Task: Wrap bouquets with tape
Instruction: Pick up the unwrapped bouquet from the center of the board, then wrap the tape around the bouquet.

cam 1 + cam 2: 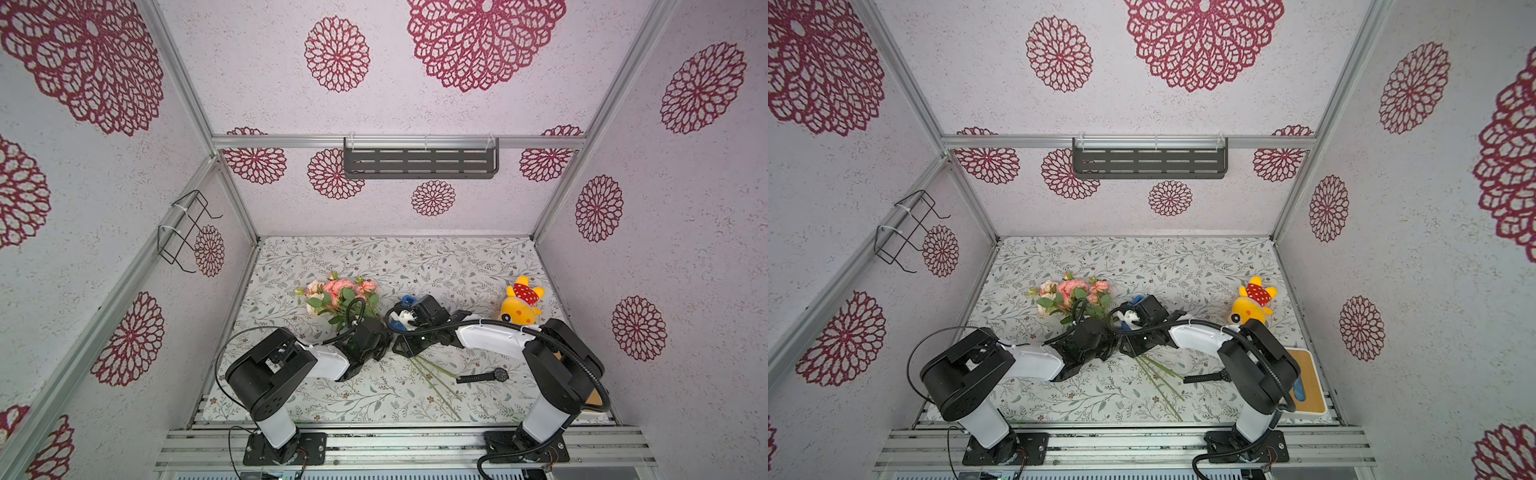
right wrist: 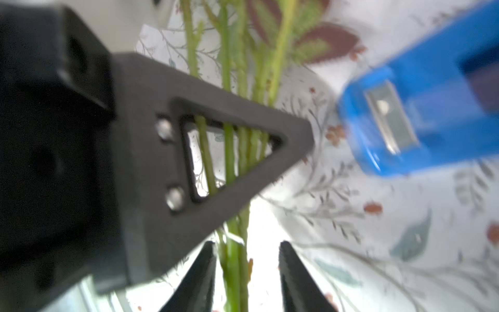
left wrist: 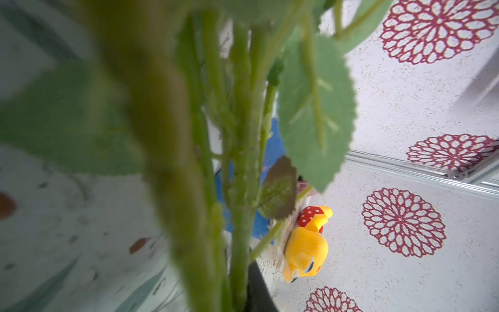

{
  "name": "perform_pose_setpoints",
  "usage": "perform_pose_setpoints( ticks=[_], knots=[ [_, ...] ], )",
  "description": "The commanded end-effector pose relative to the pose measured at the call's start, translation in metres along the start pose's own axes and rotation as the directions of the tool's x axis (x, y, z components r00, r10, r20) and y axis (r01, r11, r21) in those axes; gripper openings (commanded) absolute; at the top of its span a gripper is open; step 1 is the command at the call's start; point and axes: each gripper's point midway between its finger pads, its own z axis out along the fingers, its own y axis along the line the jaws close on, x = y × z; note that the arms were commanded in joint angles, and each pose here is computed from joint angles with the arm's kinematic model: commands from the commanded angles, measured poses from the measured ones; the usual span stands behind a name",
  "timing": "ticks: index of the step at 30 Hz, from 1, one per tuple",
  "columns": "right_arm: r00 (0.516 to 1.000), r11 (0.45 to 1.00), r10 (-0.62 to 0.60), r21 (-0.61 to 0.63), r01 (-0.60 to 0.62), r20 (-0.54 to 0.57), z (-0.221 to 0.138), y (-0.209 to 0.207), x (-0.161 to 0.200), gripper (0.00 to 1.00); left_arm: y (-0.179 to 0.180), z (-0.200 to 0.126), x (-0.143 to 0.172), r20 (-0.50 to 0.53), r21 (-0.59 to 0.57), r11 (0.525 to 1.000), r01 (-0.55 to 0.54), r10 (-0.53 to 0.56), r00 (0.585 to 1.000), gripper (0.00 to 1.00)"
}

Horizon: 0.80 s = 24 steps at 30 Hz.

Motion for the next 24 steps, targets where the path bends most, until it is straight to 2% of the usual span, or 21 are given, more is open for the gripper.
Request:
perform_pose_setpoints(
  ticks=[1, 5, 6, 9, 10, 13, 16, 21, 24],
  knots=[
    [0.997, 0.996, 0.068, -0.061, -0.067, 0.02, -0.01, 0.004, 0.004, 0.47, -0.02, -0.003, 0.001, 0.0, 0.046, 0.999, -0.012, 0.012, 1.0, 0.0],
    [0.994, 0.992, 0.104, -0.063, -0.105, -0.023, -0.003, -0.001, 0.023, 0.44, -0.025, -0.003, 0.002, -0.006, 0.071, 0.997, -0.008, 0.009, 1.0, 0.0],
    [0.994, 0.993, 0.105, -0.055, -0.106, -0.023, -0.003, -0.003, 0.026, 0.38, -0.026, -0.003, 0.002, -0.007, 0.075, 0.997, -0.007, 0.008, 1.0, 0.0],
    [0.996, 0.996, 0.085, 0.004, -0.085, 0.007, -0.006, -0.011, 0.021, 0.1, -0.025, -0.004, 0.004, -0.016, 0.071, 0.997, -0.009, 0.011, 1.0, 0.0],
    [0.998, 0.997, 0.065, 0.04, -0.065, 0.013, -0.008, -0.015, 0.018, 0.03, -0.025, -0.004, 0.004, -0.016, 0.07, 0.997, -0.011, 0.012, 1.0, 0.0],
    [1.0, 0.987, -0.019, 0.162, 0.015, 0.021, -0.015, -0.021, 0.007, 0.0, -0.024, -0.004, 0.005, -0.018, 0.067, 0.998, -0.013, 0.014, 1.0, 0.0],
    [0.995, 0.968, -0.096, 0.232, 0.091, 0.013, -0.018, -0.018, -0.001, 0.0, -0.025, -0.007, 0.004, -0.013, 0.073, 0.997, -0.006, 0.007, 1.0, 0.2],
    [0.989, 0.958, -0.147, 0.255, 0.134, 0.032, -0.02, -0.012, -0.01, 0.0, -0.017, -0.018, -0.002, 0.012, 0.047, 0.999, 0.02, -0.02, 1.0, 0.43],
    [0.986, 0.961, -0.159, 0.236, 0.145, 0.044, -0.02, -0.004, -0.017, 0.0, -0.013, -0.021, -0.004, 0.021, 0.042, 0.999, 0.023, -0.024, 0.999, 0.51]
  ],
)
